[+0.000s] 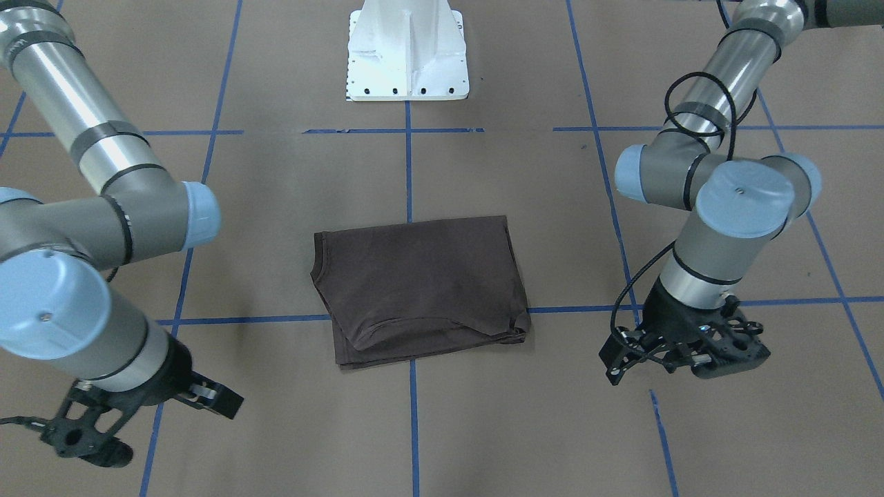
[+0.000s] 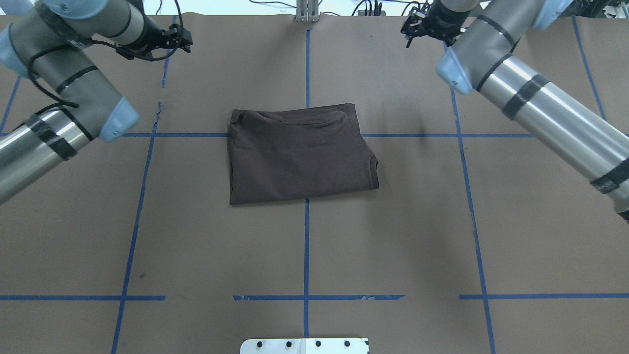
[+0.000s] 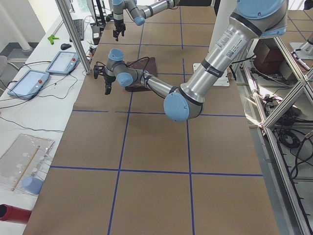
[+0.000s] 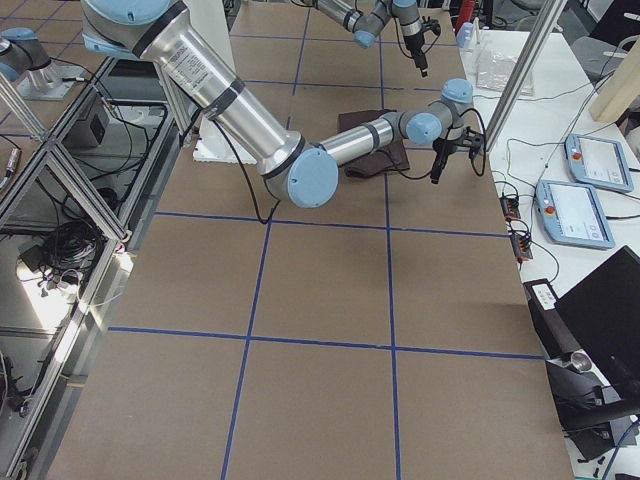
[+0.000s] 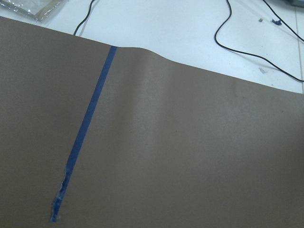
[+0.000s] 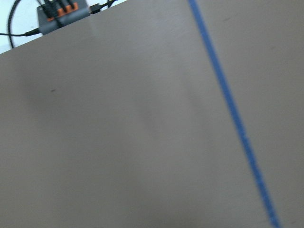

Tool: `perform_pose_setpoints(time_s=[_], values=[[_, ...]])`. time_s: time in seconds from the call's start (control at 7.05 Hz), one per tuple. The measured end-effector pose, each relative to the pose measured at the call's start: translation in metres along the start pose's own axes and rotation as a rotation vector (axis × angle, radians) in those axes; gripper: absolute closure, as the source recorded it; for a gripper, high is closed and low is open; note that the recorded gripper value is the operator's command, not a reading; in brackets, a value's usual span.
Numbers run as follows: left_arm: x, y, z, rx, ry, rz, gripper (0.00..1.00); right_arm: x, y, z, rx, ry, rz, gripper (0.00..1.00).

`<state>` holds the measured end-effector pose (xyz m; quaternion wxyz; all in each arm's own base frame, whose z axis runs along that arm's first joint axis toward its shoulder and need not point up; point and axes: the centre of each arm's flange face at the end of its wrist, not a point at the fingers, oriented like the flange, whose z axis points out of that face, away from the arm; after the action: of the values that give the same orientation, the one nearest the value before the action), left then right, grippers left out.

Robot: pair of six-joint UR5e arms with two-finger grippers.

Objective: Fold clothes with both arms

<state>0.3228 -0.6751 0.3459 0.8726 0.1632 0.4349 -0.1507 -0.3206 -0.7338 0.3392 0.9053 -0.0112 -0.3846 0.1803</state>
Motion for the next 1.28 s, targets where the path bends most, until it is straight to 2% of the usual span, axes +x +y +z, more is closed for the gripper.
perform_pose_setpoints(time_s=[0.14, 0.43, 0.71, 0.99, 1.28], values=[[-0.043, 0.001, -0.031, -0.006, 0.001, 0.061, 0.00, 0.066, -0.021, -0.014, 0.007, 0.030, -0.093, 0.00], [-0.127, 0.000, -0.092, -0.020, -0.080, 0.251, 0.00, 0.200, -0.048, -0.033, -0.011, 0.064, -0.241, 0.00], [-0.234, -0.008, -0.141, -0.065, -0.183, 0.480, 0.00, 0.355, -0.054, -0.045, -0.062, 0.042, -0.383, 0.00], [-0.327, -0.008, -0.180, -0.150, -0.204, 0.649, 0.00, 0.466, -0.031, -0.070, -0.076, 0.003, -0.472, 0.00], [-0.393, 0.022, -0.194, -0.213, -0.145, 0.656, 0.00, 0.516, 0.018, -0.079, -0.082, -0.002, -0.481, 0.00]])
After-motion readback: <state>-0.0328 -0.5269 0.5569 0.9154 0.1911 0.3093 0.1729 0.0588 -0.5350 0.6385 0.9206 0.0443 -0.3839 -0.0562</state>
